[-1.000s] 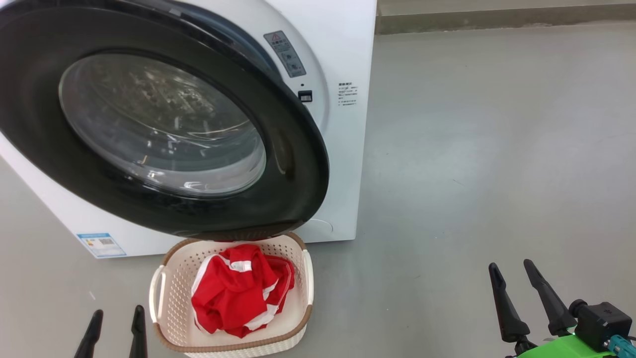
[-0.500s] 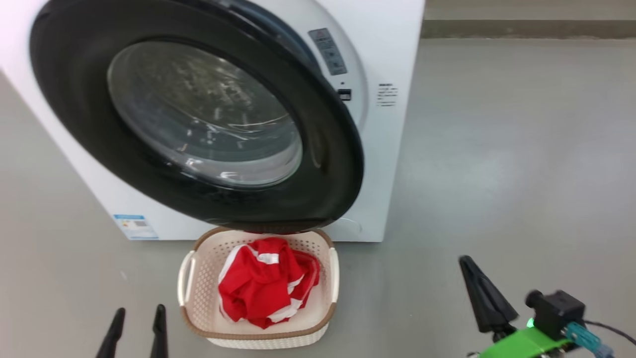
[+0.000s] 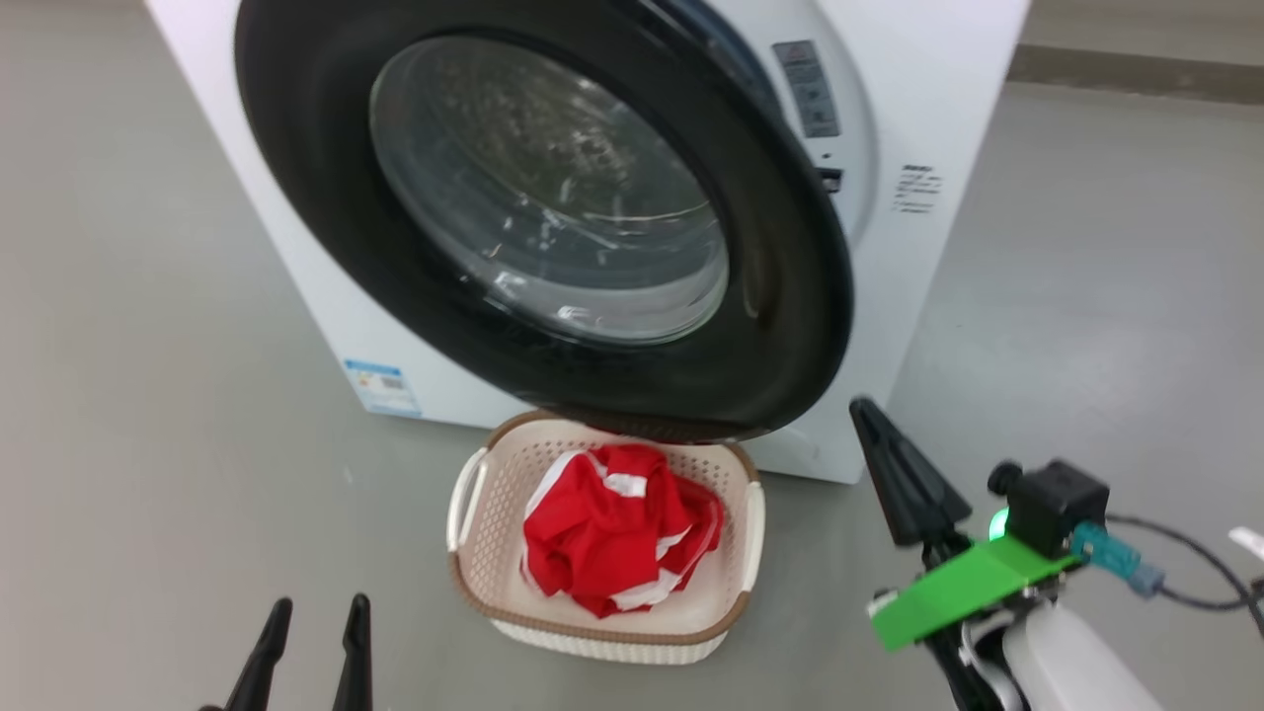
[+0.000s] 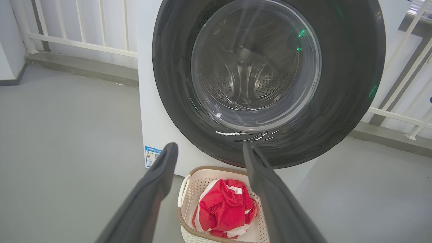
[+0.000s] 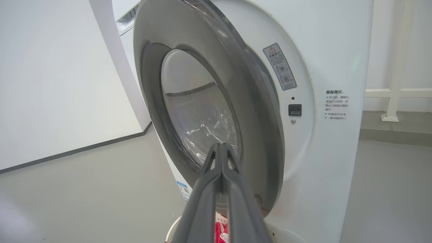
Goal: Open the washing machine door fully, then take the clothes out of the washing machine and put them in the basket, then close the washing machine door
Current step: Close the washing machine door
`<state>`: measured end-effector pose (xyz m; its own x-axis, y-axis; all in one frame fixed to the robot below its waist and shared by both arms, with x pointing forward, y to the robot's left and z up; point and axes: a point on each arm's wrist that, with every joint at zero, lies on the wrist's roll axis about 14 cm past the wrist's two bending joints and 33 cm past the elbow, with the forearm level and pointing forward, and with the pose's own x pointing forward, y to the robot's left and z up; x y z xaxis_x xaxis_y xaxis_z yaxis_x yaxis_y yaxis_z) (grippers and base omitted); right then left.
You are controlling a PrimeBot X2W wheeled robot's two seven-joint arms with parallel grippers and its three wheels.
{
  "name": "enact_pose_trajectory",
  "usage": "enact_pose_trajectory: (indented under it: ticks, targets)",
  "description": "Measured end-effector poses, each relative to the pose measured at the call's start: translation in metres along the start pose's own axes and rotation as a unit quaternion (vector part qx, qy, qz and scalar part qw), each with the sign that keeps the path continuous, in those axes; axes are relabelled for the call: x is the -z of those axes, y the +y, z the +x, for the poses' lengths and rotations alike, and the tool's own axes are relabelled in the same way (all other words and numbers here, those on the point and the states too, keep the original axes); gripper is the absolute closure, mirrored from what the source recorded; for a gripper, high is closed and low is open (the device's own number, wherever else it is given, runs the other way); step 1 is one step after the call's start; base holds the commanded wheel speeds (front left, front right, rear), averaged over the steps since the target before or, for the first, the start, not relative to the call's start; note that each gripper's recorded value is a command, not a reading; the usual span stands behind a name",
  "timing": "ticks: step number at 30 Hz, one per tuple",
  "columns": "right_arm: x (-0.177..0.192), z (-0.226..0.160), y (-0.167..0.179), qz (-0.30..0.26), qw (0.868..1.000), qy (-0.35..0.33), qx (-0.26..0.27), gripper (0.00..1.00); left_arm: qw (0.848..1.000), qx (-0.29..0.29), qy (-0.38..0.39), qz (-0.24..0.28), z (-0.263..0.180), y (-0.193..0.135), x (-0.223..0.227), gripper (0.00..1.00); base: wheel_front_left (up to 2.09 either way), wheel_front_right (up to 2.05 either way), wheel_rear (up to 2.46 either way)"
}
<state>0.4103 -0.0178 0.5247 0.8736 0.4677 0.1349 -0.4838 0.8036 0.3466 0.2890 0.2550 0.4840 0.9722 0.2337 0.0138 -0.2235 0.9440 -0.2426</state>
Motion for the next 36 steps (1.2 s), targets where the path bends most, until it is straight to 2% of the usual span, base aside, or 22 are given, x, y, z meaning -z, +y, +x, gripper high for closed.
enact_pose_trajectory:
  ticks: [4,14,24,36]
  targets:
    - [-0.003,0.032,0.009,-0.002,1.000,-0.004,-0.028,1.00,1.000,-0.012,-0.005,-0.013,0.005,0.004,-0.004,0.00,0.00,0.00,0.00]
    - [0.008,0.078,-0.001,0.012,0.999,0.004,-0.036,1.00,1.000,-0.022,-0.001,-0.019,0.025,0.006,-0.002,0.00,0.00,0.00,0.00]
    - [0.017,0.109,-0.021,0.023,0.999,0.004,-0.024,1.00,0.999,-0.023,0.011,-0.027,0.042,0.003,0.005,0.00,0.00,0.00,0.00]
    - [0.001,0.152,-0.060,0.019,0.999,-0.041,0.005,1.00,0.999,-0.010,0.021,-0.036,0.068,-0.009,0.014,0.00,0.00,0.00,0.00]
